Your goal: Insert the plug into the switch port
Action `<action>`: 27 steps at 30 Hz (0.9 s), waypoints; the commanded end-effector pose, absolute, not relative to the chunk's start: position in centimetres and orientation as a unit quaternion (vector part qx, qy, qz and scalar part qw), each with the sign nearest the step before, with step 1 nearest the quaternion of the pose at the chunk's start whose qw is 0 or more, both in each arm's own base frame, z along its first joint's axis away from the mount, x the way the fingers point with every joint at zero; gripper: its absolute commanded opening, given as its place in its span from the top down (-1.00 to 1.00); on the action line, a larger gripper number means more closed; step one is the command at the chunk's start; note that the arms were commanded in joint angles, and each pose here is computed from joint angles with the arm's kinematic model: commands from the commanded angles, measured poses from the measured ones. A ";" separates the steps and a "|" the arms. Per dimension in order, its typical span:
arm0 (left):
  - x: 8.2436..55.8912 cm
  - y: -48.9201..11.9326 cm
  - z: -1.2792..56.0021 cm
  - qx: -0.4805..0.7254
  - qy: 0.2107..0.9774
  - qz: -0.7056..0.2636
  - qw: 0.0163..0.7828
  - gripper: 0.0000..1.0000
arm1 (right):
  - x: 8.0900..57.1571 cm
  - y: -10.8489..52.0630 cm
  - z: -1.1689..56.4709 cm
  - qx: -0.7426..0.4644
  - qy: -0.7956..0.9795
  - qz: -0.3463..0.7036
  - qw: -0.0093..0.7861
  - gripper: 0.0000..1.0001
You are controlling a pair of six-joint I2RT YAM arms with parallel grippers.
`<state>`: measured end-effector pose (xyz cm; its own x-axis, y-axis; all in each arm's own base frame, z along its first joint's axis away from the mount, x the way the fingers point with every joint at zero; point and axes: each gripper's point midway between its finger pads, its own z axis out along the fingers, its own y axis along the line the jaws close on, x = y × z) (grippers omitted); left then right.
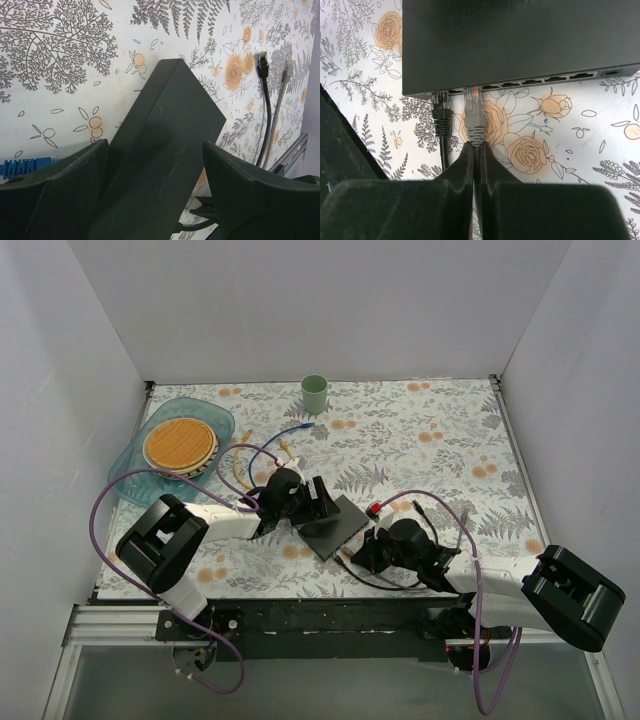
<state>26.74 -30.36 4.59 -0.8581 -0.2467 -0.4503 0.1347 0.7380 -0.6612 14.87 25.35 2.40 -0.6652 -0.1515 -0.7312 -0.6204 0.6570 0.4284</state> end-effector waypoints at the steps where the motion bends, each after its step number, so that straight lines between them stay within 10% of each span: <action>1: 22.7 -27.5 0.5 -0.028 0.934 -0.298 0.195 -0.53 | 17.6 26.1 5.2 -0.193 0.827 0.345 0.401 0.97; 27: 21.6 -28.0 2.0 -0.035 0.923 -0.333 0.188 -0.51 | 16.9 27.9 4.5 -0.211 0.831 0.367 0.361 0.97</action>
<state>25.55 -28.77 4.57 -0.8552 -0.2597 -0.4484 0.1141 0.7497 -0.6518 15.46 26.00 2.37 -0.6982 -0.1214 -0.7056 -0.5775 0.6780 0.4548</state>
